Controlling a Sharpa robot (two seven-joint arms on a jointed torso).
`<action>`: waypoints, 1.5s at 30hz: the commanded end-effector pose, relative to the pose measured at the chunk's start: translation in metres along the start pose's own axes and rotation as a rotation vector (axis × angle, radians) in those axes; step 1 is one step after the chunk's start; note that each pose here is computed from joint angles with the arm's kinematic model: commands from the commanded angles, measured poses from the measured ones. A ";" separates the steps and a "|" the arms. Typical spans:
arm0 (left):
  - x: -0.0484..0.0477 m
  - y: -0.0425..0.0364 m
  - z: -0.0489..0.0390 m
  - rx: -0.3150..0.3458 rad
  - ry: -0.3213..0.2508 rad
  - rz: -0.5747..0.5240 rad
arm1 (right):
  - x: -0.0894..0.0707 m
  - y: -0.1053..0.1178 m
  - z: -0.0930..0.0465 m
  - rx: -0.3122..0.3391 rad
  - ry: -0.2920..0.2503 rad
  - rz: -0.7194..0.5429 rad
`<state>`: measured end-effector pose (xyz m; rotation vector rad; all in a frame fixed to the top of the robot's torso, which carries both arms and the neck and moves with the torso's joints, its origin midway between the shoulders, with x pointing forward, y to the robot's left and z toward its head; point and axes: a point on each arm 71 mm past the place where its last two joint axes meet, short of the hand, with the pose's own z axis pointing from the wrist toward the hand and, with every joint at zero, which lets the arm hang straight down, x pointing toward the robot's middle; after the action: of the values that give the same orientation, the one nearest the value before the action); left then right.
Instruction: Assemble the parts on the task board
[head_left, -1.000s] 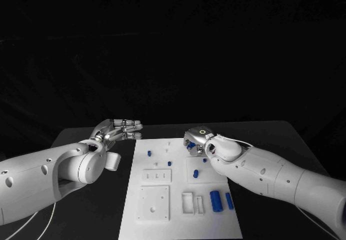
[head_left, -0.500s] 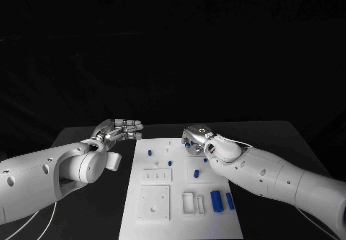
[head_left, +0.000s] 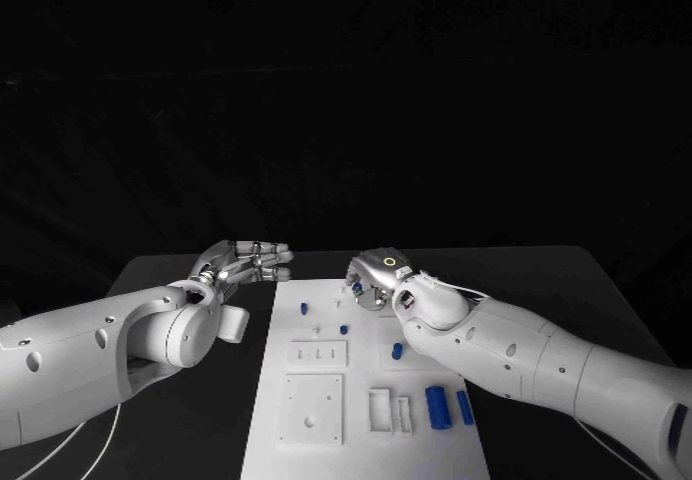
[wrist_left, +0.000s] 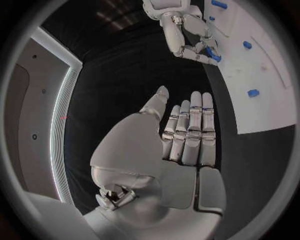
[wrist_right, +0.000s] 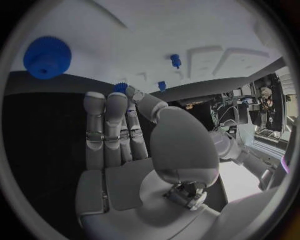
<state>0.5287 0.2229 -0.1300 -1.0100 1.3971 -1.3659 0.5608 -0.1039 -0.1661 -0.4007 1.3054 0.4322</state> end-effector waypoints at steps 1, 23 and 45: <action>0.0051 -0.0026 0.0021 0.011 0.021 -0.001 | -0.002 0.004 0.003 -0.003 -0.033 0.000; 0.0151 -0.0129 0.0078 0.034 0.041 0.005 | 0.004 0.024 0.022 0.006 -0.062 0.010; 0.0131 -0.0185 0.0084 0.043 0.041 0.011 | -0.002 0.019 0.019 0.045 -0.119 -0.009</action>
<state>0.5329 0.2089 -0.1142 -0.9667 1.3918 -1.3935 0.5672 -0.0769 -0.1643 -0.3466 1.2367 0.4216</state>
